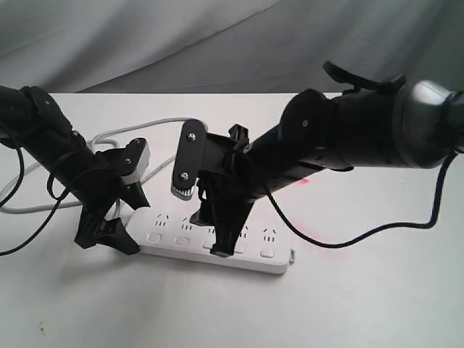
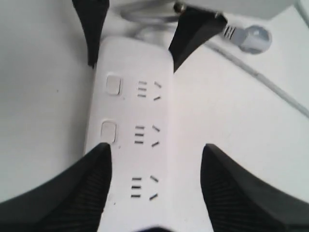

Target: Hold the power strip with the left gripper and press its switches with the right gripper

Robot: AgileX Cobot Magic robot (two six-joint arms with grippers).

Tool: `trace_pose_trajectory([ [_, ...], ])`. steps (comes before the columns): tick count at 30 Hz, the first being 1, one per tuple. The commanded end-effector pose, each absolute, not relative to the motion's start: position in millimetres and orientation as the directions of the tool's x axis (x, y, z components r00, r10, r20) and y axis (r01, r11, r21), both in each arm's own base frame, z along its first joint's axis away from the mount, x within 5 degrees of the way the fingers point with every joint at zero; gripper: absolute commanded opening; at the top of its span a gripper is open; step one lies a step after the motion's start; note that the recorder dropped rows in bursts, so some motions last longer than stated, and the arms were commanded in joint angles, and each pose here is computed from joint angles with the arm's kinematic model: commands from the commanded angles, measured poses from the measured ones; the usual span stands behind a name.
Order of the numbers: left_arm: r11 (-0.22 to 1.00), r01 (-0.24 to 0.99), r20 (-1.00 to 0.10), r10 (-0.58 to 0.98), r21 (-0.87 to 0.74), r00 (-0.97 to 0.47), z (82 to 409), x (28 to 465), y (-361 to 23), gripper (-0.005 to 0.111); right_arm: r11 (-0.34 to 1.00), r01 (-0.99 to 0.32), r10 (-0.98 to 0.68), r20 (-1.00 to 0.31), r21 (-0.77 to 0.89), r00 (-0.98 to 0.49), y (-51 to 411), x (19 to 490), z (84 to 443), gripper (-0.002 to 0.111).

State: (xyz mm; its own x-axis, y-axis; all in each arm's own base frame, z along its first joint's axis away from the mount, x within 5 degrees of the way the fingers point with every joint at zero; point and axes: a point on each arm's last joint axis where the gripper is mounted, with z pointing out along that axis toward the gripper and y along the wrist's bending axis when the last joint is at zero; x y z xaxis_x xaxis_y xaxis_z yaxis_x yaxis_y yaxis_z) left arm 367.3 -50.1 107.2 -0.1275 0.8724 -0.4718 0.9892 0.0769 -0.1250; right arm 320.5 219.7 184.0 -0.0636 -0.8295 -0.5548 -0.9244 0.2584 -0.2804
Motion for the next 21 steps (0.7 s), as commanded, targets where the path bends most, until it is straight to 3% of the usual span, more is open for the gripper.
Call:
trace_pose_trajectory([
  [1,0.074,0.987,-0.476,0.869,-0.143,-0.134,108.8,366.2,-53.1,0.053,0.271,-0.914,-0.849,-0.522,-0.301,-0.08,207.1,315.1,168.4,0.052],
  [21,0.074,0.987,-0.476,0.869,-0.143,-0.134,108.8,366.2,-53.1,0.053,0.31,-0.911,-0.854,-0.5,-0.27,-0.142,215.8,319.5,130.6,0.052],
])
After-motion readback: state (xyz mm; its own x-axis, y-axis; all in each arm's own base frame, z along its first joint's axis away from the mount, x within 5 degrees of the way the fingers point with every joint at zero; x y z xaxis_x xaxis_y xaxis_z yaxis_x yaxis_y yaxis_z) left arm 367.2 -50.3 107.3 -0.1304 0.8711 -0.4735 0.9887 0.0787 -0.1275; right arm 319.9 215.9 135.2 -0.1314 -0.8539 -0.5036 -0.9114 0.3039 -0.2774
